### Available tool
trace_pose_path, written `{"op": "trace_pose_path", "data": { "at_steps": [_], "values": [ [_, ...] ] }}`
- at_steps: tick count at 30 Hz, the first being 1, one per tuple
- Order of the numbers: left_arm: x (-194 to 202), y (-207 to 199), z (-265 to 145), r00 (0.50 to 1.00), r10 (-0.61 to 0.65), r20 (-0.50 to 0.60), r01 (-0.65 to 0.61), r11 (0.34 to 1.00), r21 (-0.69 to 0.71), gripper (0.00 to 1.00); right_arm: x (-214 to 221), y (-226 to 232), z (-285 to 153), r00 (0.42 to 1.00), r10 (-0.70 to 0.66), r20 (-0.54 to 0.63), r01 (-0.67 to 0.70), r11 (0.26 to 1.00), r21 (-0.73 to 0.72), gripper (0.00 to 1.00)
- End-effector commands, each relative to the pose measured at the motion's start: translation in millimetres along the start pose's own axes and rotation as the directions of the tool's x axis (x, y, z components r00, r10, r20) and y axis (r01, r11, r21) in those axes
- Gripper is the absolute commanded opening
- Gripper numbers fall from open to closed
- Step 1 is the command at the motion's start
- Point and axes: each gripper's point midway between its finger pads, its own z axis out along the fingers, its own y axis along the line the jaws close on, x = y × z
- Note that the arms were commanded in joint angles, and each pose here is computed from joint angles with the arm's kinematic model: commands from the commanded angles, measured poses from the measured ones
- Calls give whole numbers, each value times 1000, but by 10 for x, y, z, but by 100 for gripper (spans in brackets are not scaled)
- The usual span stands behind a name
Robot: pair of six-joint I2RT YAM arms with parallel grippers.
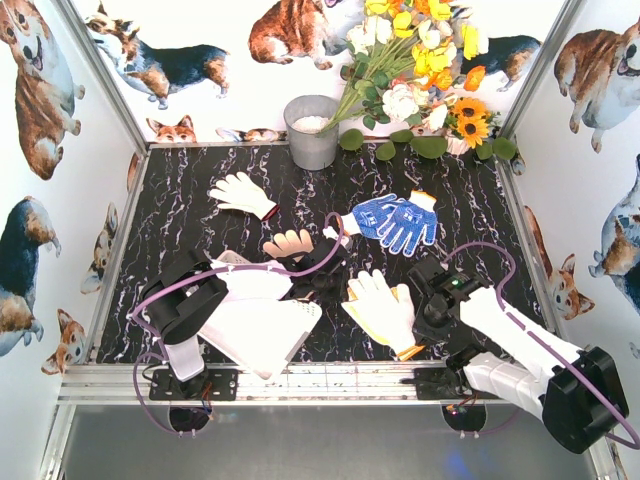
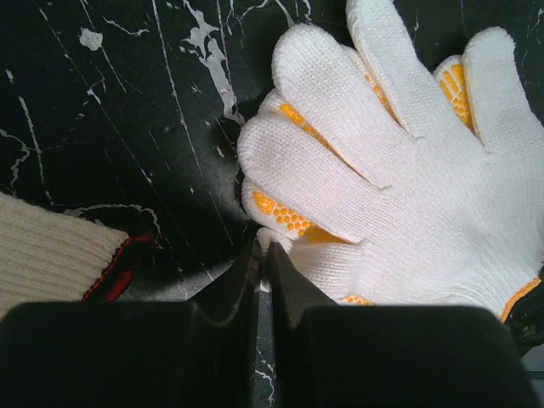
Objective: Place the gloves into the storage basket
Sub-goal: Adjust the glove at the center of the board.
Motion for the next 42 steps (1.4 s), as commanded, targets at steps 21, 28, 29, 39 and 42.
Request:
{"op": "trace_pose_path", "data": {
  "at_steps": [21,28,29,39,42],
  "values": [
    [95,201,-44,998,51,-33,-53,994,-93,0,7,4,-22,997,-76,-4,76,995,58,0],
    [-13,107,-177,998,60,-7,-61,995,-76,0,0,-1,59,996,-89,-6,89,992,91,0],
    [-13,108,-192,998,60,-6,-61,995,-76,0,-2,-7,67,996,-90,-5,90,991,96,0],
    [29,89,-269,998,55,-12,-55,996,-67,0,4,-45,99,996,-94,-4,93,989,111,0],
    [85,82,-279,998,56,-26,-57,996,-67,0,4,-40,91,996,-93,-5,93,990,110,0]
  ]
}}
